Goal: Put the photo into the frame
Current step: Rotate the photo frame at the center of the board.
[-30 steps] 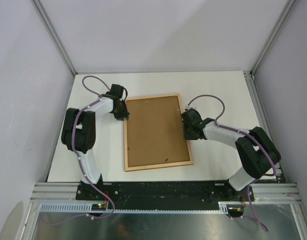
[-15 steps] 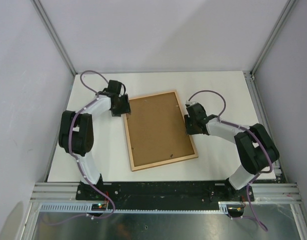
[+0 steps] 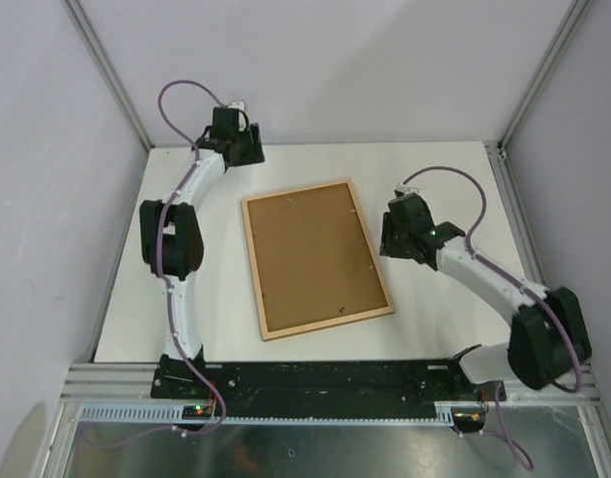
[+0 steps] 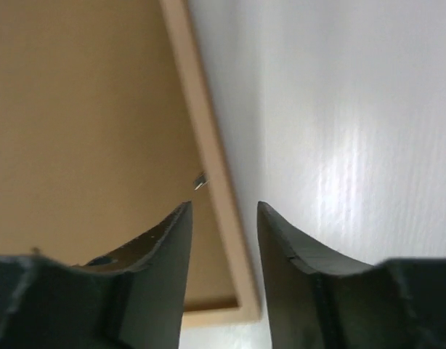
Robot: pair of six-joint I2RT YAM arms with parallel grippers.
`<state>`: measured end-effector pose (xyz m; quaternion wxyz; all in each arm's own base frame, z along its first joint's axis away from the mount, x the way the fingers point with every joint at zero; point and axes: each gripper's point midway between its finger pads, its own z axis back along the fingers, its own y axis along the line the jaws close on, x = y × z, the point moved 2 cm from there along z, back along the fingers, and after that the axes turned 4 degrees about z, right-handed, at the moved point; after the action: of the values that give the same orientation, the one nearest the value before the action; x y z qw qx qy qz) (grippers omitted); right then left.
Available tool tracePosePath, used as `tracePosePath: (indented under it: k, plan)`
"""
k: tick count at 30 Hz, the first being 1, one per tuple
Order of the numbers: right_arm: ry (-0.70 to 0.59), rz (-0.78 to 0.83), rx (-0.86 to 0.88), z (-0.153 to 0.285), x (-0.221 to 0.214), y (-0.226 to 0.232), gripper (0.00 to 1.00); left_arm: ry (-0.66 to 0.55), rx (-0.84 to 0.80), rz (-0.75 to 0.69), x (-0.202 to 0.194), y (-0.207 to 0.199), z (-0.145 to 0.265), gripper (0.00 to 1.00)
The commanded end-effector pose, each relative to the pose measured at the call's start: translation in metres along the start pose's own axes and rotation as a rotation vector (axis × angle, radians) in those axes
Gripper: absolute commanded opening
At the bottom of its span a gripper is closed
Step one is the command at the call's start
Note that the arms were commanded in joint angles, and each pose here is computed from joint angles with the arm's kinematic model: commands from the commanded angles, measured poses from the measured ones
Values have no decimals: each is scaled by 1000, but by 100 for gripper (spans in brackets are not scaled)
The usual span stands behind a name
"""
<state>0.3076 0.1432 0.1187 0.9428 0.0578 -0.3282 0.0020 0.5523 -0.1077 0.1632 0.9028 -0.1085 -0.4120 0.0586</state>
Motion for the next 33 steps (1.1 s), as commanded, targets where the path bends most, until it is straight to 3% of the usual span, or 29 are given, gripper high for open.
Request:
tracePosePath:
  k: [1, 5, 9, 21, 33]
  plan:
    - [44, -37, 42, 42, -34, 15, 39, -20, -25, 47, 16, 11, -31, 64]
    - [98, -59, 111, 61, -71, 26, 14, 6, -16, 86, 5, 14, -57, 51]
    - [156, -71, 165, 73, -105, 38, 2, 31, -12, 119, -8, 16, -74, 41]
    - [304, -57, 232, 66, -177, 53, 0, 118, -37, 110, -50, 10, -102, 18]
    - [246, -148, 166, 17, -150, 38, 0, 207, 20, 89, -95, 15, -92, 5]
